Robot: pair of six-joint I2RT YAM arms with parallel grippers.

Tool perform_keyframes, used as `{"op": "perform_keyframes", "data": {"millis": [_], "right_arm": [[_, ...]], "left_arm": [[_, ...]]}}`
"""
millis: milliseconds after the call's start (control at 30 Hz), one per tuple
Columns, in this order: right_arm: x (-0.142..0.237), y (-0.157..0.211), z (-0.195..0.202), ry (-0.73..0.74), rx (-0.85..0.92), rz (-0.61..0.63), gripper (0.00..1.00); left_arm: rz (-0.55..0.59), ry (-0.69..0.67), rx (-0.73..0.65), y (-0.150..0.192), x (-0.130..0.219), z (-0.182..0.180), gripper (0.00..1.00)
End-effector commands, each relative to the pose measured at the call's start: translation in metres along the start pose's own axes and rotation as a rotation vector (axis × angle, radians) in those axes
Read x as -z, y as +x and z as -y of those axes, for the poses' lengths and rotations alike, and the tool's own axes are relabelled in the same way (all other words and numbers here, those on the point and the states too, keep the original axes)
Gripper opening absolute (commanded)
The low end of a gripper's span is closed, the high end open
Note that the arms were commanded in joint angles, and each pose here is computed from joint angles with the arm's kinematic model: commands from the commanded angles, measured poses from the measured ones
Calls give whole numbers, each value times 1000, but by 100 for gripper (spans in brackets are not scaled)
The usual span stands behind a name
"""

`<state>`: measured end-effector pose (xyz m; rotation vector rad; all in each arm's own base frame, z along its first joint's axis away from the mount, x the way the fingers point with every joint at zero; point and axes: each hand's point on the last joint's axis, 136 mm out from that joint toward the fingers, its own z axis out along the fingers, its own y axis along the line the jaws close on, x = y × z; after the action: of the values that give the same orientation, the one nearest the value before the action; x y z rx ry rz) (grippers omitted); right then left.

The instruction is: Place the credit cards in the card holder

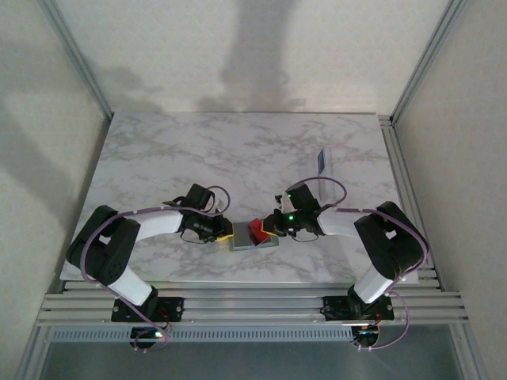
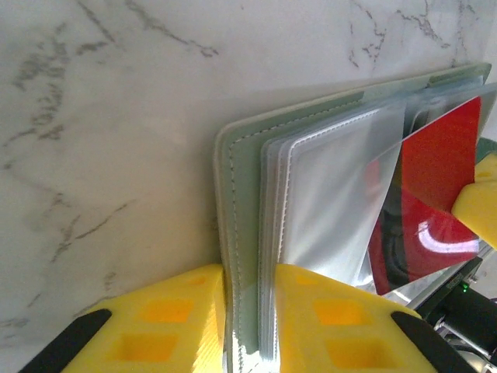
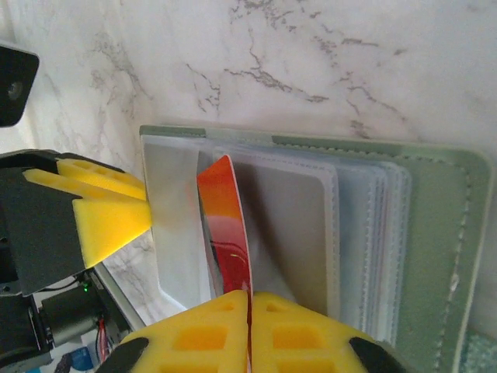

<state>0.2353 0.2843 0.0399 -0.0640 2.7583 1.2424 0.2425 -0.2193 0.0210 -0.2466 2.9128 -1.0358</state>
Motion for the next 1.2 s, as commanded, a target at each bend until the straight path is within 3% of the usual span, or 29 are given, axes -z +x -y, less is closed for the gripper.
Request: {"op": "perform_keyframes", "data": {"millis": [0, 433, 833, 1167], "right_arm": [[1, 2, 16, 85, -25, 53, 10], [-9, 10, 11, 106, 10, 77, 21], [-22, 21, -9, 95, 70, 29, 19], [-34, 31, -24, 102, 105, -1, 24]], "left_arm": [[-26, 3, 7, 10, -2, -2, 22], [-36, 15, 5, 16, -2, -3, 21], [-31, 18, -3, 14, -1, -1, 21], [-30, 17, -4, 13, -1, -1, 21]]}}
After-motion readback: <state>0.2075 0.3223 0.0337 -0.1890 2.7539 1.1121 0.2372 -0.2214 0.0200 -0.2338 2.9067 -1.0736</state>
